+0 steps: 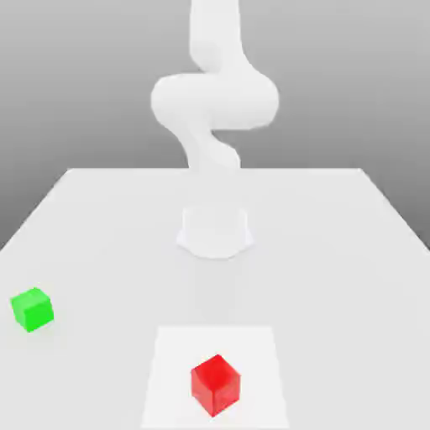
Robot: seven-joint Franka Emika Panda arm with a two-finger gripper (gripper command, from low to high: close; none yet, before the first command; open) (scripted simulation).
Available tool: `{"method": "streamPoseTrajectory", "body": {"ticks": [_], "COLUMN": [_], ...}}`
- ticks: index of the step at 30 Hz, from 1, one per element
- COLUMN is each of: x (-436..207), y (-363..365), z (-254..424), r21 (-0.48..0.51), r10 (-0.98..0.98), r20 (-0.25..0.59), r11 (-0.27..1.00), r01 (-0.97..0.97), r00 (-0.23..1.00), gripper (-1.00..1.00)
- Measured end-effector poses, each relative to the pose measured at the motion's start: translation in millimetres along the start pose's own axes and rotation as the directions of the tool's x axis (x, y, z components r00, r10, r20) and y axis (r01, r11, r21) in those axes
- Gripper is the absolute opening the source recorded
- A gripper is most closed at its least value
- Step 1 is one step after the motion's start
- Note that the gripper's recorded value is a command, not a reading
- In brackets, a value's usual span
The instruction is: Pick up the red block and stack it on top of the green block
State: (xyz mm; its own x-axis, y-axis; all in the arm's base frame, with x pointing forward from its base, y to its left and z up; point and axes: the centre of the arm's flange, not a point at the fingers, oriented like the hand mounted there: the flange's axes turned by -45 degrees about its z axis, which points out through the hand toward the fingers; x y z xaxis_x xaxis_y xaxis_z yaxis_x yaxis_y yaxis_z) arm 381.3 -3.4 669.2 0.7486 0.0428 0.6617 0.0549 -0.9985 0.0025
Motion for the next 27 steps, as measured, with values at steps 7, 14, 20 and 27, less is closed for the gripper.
{"method": "streamPoseTrajectory", "body": {"ticks": [7, 14, 20, 27], "x": [-34, -107, -192, -275], "y": [2, -4, -7, -2], "z": [149, 273, 353, 419], "r21": [0.107, 0.218, 0.318, 0.379], "r10": [-0.171, -0.345, -0.491, -0.573], "r20": [0.203, 0.369, 0.482, 0.54], "r11": [0.983, 0.935, 0.87, 0.819], "r01": [0.151, 0.28, 0.378, 0.43], "r00": [0.964, 0.863, 0.725, 0.617], "gripper": [0.0, 0.0, 0.0, 0.0]}}
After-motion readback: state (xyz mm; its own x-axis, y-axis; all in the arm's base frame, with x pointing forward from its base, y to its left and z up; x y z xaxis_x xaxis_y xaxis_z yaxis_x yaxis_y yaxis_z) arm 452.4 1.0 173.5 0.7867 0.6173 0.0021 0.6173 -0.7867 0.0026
